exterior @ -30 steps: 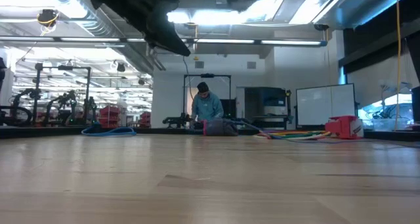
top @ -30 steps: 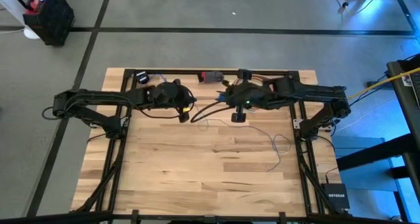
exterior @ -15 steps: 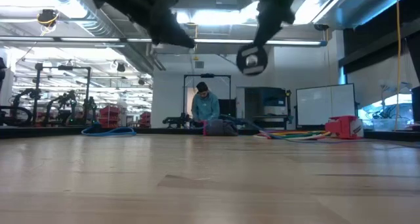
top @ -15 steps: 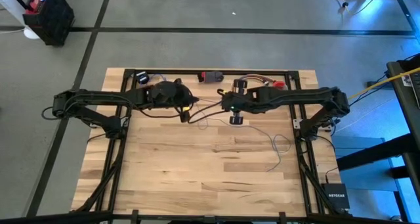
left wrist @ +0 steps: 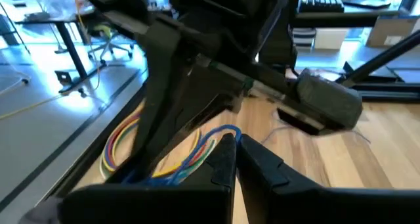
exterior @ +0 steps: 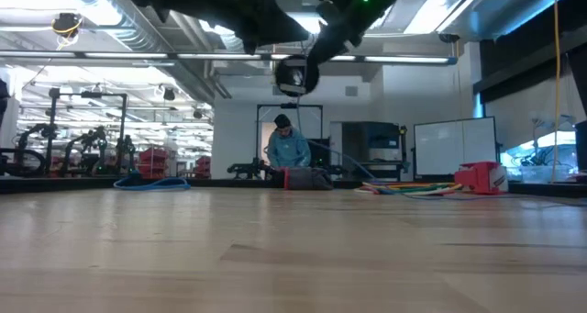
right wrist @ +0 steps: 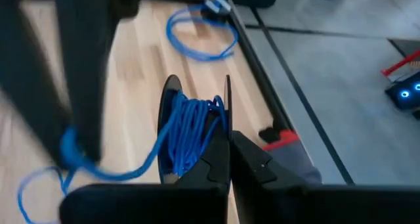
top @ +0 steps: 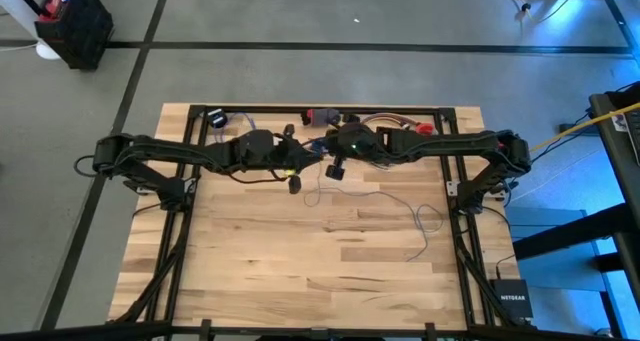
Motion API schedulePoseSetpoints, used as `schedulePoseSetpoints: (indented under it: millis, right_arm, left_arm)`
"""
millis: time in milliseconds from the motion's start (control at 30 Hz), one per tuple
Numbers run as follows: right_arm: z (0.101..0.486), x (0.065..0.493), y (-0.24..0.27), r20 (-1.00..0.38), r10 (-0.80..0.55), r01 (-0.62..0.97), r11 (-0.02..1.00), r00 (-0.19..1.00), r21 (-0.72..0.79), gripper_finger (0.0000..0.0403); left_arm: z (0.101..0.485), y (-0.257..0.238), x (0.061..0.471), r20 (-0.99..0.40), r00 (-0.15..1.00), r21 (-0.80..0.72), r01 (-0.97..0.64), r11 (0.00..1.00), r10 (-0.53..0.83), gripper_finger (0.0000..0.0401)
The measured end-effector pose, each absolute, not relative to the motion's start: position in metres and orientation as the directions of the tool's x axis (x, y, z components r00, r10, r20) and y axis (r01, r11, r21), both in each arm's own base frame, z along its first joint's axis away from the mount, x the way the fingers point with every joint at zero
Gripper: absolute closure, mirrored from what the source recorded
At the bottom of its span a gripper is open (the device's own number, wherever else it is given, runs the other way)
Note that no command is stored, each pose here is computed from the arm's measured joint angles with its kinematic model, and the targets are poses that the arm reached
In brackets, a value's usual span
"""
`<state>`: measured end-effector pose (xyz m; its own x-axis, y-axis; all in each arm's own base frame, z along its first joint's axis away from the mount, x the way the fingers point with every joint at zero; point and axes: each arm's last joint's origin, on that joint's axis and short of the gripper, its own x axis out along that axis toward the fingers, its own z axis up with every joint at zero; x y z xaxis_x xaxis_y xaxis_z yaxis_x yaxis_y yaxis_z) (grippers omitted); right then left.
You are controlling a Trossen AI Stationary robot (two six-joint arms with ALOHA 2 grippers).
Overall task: Coil cords
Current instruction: Coil the blue wire on the black spool
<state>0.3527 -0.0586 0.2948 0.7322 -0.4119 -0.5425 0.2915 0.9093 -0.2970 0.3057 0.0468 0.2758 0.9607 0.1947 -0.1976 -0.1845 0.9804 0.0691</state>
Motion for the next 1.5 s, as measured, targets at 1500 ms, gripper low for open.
schedulePoseSetpoints:
  millis: [1500]
  right_arm:
    - [0.503, 0.333, -0.034, -0.002, -0.304, 0.294, 0.923, 0.953, -0.250, 0.0400]
  left_arm:
    - [0.277, 0.046, 0.307, -0.183, 0.965, 0.112, -0.168, 0.979, 0.186, 0.0396]
